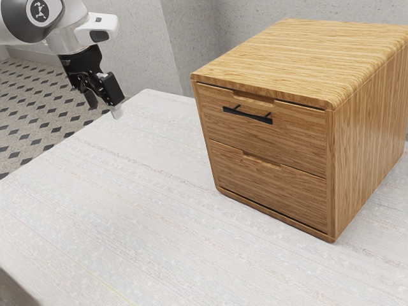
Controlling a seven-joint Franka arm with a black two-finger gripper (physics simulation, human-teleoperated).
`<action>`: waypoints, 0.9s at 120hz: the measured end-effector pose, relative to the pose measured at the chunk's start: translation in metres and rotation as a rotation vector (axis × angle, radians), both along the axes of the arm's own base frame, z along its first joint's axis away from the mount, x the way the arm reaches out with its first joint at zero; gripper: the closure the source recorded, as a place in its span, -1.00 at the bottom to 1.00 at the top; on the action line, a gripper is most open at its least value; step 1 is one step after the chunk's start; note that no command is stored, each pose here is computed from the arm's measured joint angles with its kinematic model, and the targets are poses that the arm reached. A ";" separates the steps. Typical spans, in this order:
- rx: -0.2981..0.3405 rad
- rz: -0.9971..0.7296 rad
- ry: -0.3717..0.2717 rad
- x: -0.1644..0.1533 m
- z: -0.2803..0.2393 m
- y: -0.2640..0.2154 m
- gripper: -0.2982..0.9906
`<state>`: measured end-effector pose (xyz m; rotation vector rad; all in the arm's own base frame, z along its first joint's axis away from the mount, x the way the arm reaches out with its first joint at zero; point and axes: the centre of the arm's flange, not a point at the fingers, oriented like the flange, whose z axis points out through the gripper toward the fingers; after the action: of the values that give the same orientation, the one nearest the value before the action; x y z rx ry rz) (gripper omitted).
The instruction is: Pull the drawer handle with one arm to open the drawer
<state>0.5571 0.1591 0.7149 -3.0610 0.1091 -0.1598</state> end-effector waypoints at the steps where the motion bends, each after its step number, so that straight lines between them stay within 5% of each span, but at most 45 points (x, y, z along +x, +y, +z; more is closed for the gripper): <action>1: 0.000 0.000 0.000 0.000 0.000 0.000 -0.54; 31: -0.001 -0.003 -0.005 -0.002 0.003 0.001 -0.54; 44: 0.027 -0.003 -0.136 -0.044 0.075 -0.008 -0.54; 54: 0.032 -0.007 -0.172 -0.060 0.096 -0.014 -0.54; 108: 0.000 -0.060 -0.175 -0.037 0.081 -0.034 -0.53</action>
<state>0.5202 0.1248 0.7963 -3.0281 0.1900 -0.4292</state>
